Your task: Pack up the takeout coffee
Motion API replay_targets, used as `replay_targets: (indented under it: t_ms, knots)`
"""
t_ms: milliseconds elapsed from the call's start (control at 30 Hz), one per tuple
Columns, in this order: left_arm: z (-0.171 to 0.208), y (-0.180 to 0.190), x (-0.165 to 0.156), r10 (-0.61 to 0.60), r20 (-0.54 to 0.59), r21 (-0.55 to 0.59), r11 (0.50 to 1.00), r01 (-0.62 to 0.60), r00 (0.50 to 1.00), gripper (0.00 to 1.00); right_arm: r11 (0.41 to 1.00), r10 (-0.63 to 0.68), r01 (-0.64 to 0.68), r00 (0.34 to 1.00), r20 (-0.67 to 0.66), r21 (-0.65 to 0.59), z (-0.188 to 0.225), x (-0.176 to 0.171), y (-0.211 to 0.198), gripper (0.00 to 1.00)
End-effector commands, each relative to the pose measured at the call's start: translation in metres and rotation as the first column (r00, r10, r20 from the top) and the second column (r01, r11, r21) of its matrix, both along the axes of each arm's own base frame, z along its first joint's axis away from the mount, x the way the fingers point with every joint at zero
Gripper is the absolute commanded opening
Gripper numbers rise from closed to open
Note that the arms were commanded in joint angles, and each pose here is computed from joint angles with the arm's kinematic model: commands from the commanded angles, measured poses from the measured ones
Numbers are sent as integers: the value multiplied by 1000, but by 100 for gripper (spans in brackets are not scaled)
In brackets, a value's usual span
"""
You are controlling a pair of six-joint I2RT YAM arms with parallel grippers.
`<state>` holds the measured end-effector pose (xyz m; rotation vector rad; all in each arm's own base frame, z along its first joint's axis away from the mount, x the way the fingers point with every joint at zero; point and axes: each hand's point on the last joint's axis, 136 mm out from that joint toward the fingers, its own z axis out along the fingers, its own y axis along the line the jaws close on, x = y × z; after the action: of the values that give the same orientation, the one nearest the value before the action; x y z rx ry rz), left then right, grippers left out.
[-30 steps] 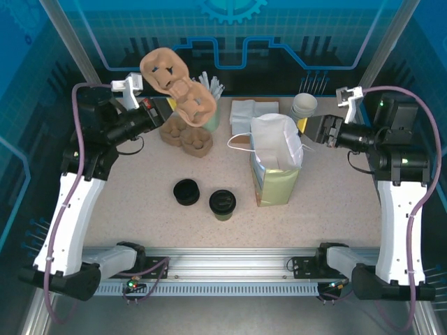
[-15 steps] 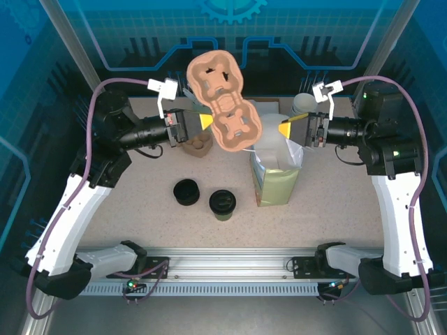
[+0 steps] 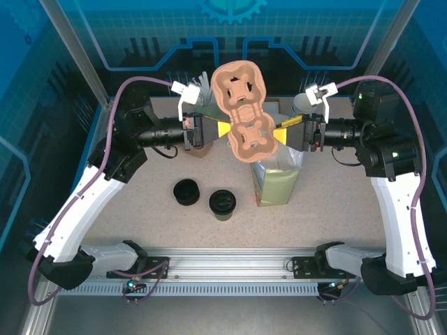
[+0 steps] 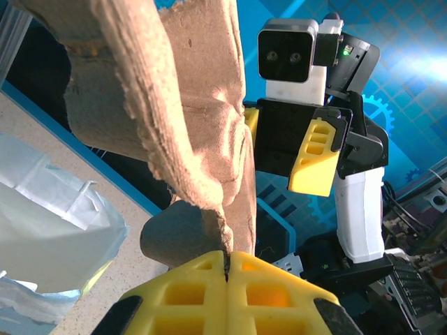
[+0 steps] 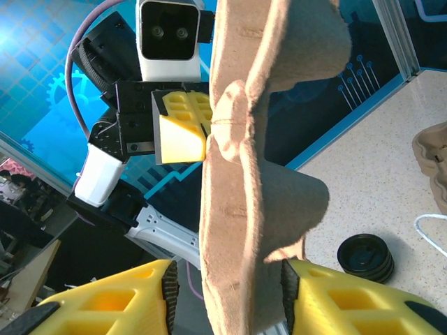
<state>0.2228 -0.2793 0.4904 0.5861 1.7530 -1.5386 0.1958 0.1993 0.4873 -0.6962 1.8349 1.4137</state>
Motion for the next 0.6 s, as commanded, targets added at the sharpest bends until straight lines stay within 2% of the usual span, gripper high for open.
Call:
replay_targets:
  t_ms: [0, 233, 333, 433, 467, 567]
  knots:
    - [16, -2, -10, -37, 80, -22, 999, 39, 996, 0, 999, 41, -41, 999, 35, 1, 6, -9, 3, 41]
    - [17, -5, -8, -39, 77, -21, 999, 40, 996, 0, 999, 49, -49, 998, 25, -5, 1, -10, 4, 27]
    - [17, -6, -7, -38, 77, -19, 999, 40, 996, 0, 999, 46, -46, 999, 19, -8, -1, -8, 4, 18]
    - [16, -7, -5, -39, 77, -16, 999, 41, 996, 0, 999, 30, -29, 999, 15, -13, -1, -7, 4, 2]
    - [16, -7, -5, -37, 85, -13, 999, 38, 996, 0, 1000, 12, -12, 1000, 15, -22, -2, -5, 2, 0]
    - [11, -3, -1, 1, 109, 21, 1000, -3, 994, 31, 997, -54, 54, 999, 6, -57, -6, 2, -3, 0]
